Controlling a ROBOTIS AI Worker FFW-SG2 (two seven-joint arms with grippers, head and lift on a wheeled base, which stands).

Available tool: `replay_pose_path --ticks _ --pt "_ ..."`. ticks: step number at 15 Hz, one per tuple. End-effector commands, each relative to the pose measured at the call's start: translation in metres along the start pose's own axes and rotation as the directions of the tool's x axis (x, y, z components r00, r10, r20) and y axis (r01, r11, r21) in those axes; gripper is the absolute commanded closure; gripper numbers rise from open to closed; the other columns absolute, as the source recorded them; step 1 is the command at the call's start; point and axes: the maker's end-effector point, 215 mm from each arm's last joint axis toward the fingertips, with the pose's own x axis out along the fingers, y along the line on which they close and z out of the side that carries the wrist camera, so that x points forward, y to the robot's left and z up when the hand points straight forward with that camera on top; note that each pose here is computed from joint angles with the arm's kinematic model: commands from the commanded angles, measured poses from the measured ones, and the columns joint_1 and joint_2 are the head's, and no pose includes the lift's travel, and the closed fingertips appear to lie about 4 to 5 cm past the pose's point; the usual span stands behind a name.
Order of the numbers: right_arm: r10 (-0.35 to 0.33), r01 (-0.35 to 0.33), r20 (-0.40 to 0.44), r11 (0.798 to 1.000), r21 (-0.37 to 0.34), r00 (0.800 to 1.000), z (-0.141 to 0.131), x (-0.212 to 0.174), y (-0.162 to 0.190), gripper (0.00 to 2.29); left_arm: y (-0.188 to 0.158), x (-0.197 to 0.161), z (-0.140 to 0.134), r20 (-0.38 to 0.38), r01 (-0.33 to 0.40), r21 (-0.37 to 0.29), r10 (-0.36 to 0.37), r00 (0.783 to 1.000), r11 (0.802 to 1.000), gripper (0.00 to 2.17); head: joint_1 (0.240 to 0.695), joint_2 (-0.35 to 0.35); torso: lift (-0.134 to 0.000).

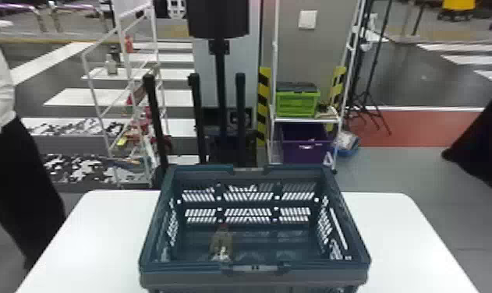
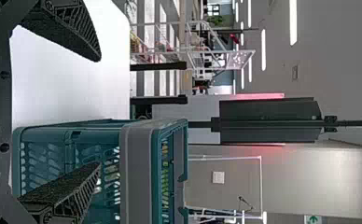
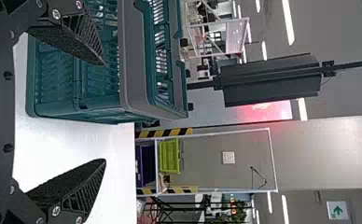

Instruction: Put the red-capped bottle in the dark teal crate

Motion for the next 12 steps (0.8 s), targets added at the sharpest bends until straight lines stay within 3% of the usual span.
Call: replay_pose_path --ticks 1,12 --pt "0.0 0.0 0.0 1.0 0.0 1.0 -0.0003 -0.0001 -0.0001 0.15 -0.0002 -0.0001 0.0015 0.004 -0.01 -0.009 0.01 1.0 1.0 0.09 0.499 0.0 0.0" --pt "0.002 -0.002 0.001 1.0 -0.002 1.0 0.0003 0.0032 0.0008 0.15 0.0004 0.0025 -0.0005 0.001 -0.012 -0.014 0.012 1.0 1.0 0.09 0.499 0.0 0.0"
